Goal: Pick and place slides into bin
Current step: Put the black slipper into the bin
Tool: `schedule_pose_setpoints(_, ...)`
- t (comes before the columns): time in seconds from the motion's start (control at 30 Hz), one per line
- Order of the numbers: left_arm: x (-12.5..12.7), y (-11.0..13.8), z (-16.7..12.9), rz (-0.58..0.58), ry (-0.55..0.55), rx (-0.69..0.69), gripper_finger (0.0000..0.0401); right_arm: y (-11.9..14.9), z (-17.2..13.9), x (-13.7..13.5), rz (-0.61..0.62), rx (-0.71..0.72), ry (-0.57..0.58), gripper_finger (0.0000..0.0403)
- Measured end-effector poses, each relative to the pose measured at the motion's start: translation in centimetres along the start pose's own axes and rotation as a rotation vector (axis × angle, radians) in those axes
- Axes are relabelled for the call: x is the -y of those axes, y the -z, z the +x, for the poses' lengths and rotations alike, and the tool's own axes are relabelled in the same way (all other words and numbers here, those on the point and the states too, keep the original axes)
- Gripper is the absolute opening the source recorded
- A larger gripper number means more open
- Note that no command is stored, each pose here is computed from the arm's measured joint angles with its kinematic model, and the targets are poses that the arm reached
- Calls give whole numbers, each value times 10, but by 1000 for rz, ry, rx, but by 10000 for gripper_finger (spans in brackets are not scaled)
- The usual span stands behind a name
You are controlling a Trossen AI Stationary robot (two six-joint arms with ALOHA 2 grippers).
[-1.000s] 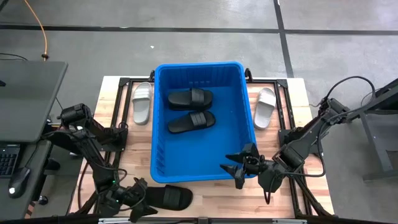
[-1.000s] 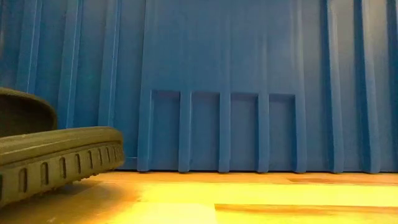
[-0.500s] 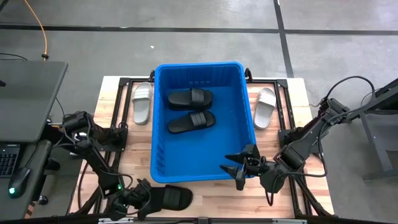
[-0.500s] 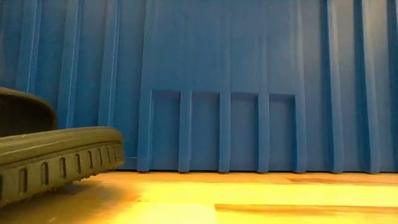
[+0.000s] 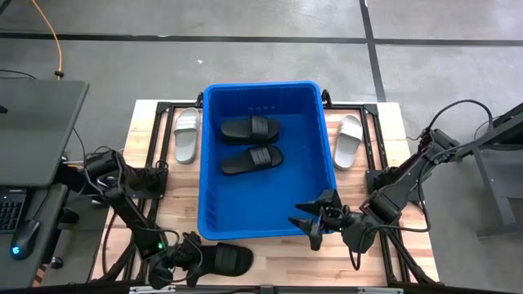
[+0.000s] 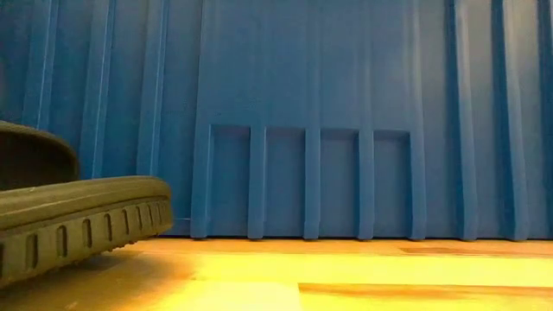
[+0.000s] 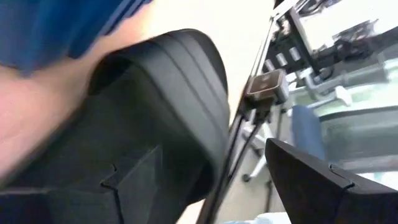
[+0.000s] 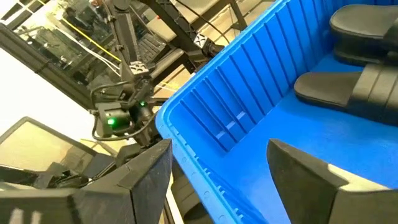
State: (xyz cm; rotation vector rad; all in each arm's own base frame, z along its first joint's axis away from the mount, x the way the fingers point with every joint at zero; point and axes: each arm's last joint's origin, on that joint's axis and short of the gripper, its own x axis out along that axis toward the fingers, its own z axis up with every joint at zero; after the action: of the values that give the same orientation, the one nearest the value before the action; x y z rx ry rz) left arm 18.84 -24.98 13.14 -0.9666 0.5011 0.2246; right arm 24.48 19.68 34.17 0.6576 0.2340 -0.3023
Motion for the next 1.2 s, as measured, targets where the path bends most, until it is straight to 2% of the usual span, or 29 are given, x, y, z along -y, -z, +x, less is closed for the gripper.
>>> schedule_pose_setpoints(0.17,3,1,16,-8,28,18,275,0,0,0,1,-10,-6,250)
schedule_pose_setpoints(0.33,9,0,30,45,11,-47,275,0,0,-1,6,-8,-11,250)
schedule_pose_setpoints(0.47,13,-1,39,58,6,-92,251,-1,1,0,6,-7,-8,250)
schedule_pose_setpoints(0.57,15,-1,39,62,5,-92,204,-1,0,0,-1,-7,-9,250)
schedule_pose_setpoints(0.77,13,0,39,73,-7,-92,42,-1,1,0,-8,-2,-6,250)
schedule_pose_setpoints(0.83,13,0,39,71,-5,-91,15,-1,1,0,-9,0,-4,250)
schedule_pose_setpoints(0.93,15,-1,39,69,13,-78,23,-1,1,0,-20,2,-3,250)
schedule_pose_setpoints(1.03,22,1,37,65,38,-84,9,-1,1,0,-27,3,-2,250)
schedule_pose_setpoints(1.2,43,11,28,69,99,-143,15,-1,1,0,-30,2,0,250)
